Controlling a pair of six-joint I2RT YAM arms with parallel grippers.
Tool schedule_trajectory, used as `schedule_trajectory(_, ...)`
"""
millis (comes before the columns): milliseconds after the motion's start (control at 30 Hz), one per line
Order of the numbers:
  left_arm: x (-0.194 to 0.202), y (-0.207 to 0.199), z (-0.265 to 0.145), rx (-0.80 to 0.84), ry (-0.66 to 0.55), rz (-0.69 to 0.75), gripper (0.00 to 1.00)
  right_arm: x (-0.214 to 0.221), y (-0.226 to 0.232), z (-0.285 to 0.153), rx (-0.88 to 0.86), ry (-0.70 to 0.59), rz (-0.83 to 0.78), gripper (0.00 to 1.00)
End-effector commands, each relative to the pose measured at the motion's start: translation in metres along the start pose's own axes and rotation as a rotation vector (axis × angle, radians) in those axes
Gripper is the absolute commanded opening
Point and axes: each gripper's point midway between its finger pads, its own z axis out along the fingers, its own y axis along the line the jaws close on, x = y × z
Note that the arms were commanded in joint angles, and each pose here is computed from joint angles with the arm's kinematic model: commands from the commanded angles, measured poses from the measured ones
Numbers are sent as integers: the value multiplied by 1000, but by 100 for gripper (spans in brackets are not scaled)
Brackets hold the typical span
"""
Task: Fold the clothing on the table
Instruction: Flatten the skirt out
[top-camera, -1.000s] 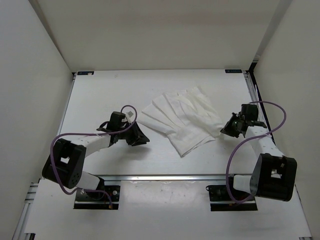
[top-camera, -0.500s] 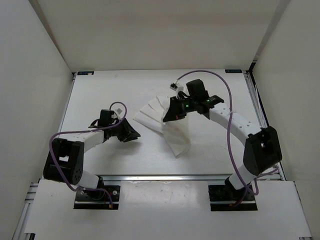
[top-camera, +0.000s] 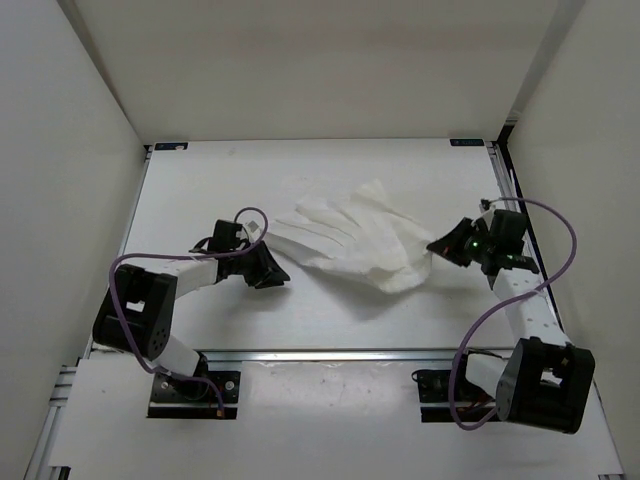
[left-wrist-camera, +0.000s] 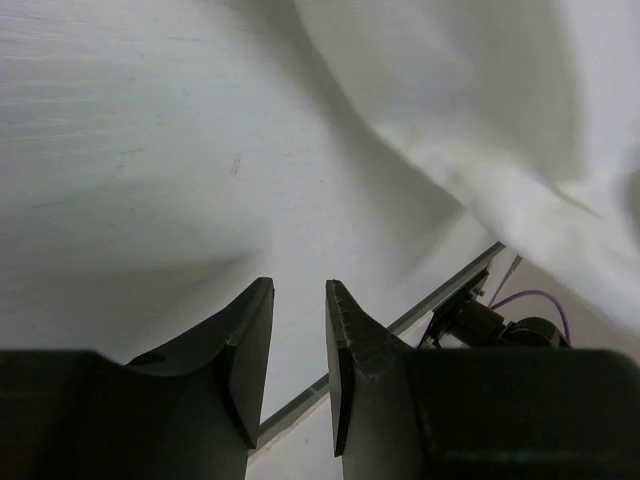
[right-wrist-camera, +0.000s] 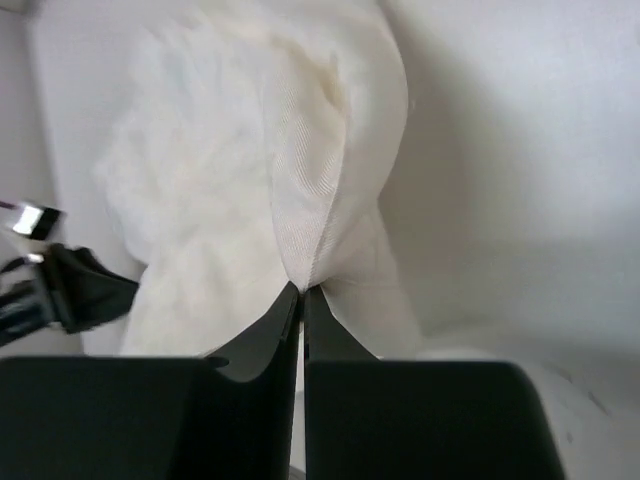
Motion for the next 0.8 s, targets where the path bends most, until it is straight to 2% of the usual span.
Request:
schedule_trajectory(0, -6, -22, 2, 47, -3, 52, 39, 55, -49, -6, 252, 183, 17, 0)
schedule_trajectory(100, 0, -23, 7, 44, 16, 59, 38, 89, -69, -13, 350, 304, 60, 0)
schedule_trajectory(167, 1, -30, 8, 63, 24, 62, 38, 96, -81, -17, 414, 321, 85, 0)
schedule_trajectory(233, 10, -36, 10, 78, 38, 67, 38, 92, -88, -22, 471, 296, 90, 0)
schedule_trajectory(367, 36, -83, 26, 216, 112, 86, 41, 79, -92, -24, 498, 262, 97, 0)
schedule_trajectory(400, 46, -88, 32, 210, 139, 89, 42, 72, -87, -22, 488, 249, 82, 0)
schedule_trajectory(467, 36, -96, 38, 142, 102, 72, 46, 67, -83, -21, 491, 248, 65, 0)
schedule_trajectory(533, 32, -95, 41, 96, 85, 24, 48, 66, -78, -19, 482, 262, 48, 0)
schedule_trajectory(633, 32, -95, 43, 88, 76, -129, 51, 65, -71, -13, 465, 284, 24, 0)
schedule_trajectory(767, 34, -97, 45, 81, 14, -189, 52, 70, -66, -8, 455, 318, -14, 0)
